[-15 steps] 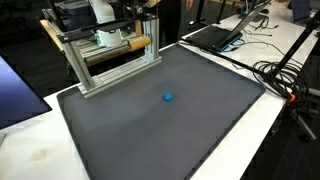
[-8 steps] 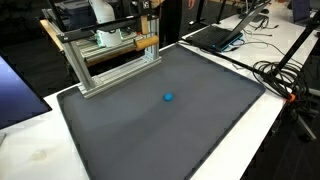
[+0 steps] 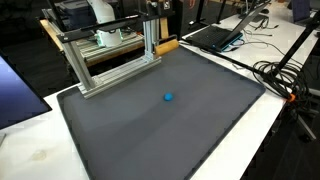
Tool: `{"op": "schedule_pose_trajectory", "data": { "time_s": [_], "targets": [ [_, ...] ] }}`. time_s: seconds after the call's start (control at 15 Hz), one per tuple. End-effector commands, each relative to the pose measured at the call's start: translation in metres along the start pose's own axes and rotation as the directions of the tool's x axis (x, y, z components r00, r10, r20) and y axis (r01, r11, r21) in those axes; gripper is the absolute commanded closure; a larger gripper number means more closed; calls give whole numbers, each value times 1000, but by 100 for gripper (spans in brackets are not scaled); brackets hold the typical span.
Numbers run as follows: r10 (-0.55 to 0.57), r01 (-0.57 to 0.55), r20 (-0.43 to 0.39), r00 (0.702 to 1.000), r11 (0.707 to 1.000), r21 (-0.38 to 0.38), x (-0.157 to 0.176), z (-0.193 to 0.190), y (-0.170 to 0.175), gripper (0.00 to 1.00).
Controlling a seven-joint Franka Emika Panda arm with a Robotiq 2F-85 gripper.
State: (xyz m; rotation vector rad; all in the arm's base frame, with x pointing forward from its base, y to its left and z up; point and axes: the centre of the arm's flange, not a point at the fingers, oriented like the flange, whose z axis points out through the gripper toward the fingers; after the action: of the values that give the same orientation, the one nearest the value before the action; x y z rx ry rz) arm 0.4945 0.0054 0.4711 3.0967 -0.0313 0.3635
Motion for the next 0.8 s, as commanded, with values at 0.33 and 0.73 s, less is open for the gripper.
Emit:
{"op": "schedule_pose_trajectory", "data": {
  "time_s": [0.33,0.73],
  "targets": [
    [-7,7,45,999,1000,3,35,42,-6,53],
    [-3,2,62,998,1000,12,47,60,-4,78]
  ]
}}
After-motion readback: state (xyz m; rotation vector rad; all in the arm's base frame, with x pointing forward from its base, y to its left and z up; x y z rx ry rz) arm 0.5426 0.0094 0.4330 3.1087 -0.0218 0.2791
